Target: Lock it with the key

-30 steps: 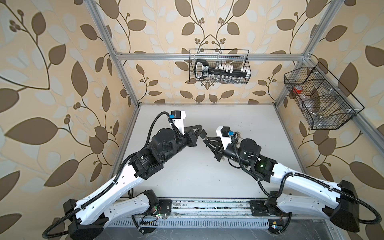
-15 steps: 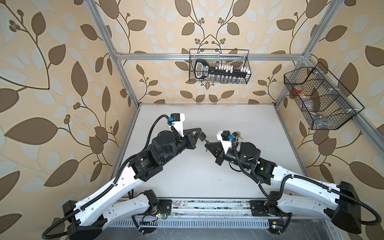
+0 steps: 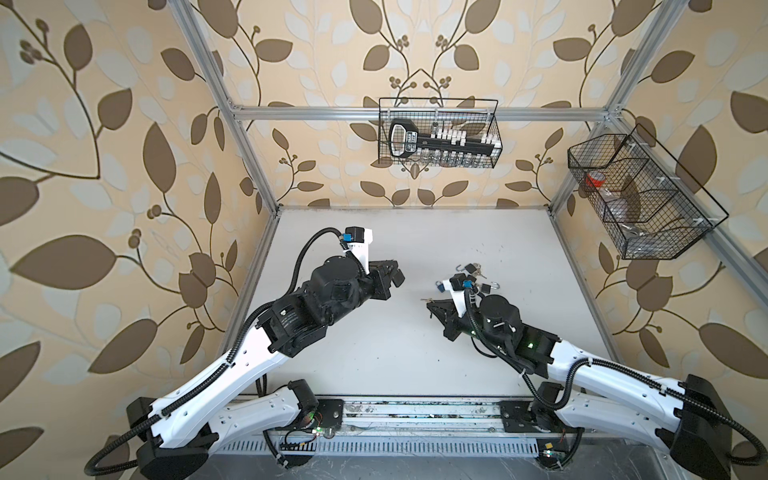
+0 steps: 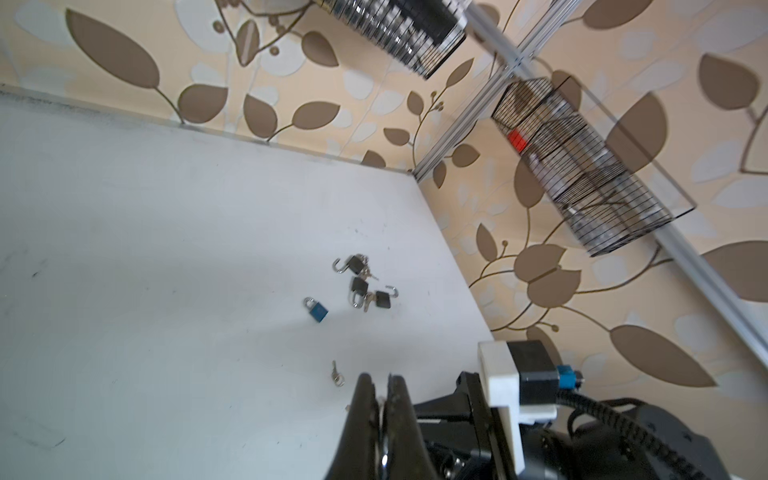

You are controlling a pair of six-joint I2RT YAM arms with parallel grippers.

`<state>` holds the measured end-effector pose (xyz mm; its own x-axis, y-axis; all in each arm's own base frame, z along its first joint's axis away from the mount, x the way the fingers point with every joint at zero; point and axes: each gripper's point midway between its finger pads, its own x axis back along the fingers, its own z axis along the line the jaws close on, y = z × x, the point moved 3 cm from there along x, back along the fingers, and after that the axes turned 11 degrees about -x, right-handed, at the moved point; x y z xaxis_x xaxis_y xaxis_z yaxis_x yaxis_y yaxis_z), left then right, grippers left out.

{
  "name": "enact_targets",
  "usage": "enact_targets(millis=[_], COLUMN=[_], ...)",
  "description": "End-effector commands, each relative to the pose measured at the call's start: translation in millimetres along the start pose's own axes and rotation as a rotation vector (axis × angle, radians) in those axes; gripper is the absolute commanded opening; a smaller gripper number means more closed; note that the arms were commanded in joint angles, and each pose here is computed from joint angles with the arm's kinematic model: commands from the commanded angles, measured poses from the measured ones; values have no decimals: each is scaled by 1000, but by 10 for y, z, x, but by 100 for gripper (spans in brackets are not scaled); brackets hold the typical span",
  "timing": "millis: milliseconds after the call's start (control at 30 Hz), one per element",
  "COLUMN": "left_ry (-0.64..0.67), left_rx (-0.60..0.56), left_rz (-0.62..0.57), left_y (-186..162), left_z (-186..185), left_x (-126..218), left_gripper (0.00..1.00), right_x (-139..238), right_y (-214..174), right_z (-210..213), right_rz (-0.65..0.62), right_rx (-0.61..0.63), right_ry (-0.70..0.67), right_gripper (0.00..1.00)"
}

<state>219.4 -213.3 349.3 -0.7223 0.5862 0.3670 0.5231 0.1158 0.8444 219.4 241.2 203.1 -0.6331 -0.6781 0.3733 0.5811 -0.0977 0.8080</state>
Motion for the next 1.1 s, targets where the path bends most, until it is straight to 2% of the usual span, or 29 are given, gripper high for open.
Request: enact_targets(millis=[0,200,500,800,1067], left_ry=[42,56,76,51,41], left_rx=[-57,-60,-23,8,7], left_rz=[152,275,272,288,297], left_y=[-273,-577,-608,-637,-660], left_z=[65,122,261,276,269], left_x=[-121,-329,-289,-288,-293], left_gripper=[0,0,0,0,0], right_x=[-56,-233,-533,-789,-894], right_y=[-350,-558,-768,-877,-895], right_z=[-338,-558,-541,-653,-777], right_rz=[142,294,461,550,545], right_rx=[-139,-186,-182,-184,-181], right_ry=[-89,-144,-120,-167,-234], right_gripper=[0,0,0,0,3])
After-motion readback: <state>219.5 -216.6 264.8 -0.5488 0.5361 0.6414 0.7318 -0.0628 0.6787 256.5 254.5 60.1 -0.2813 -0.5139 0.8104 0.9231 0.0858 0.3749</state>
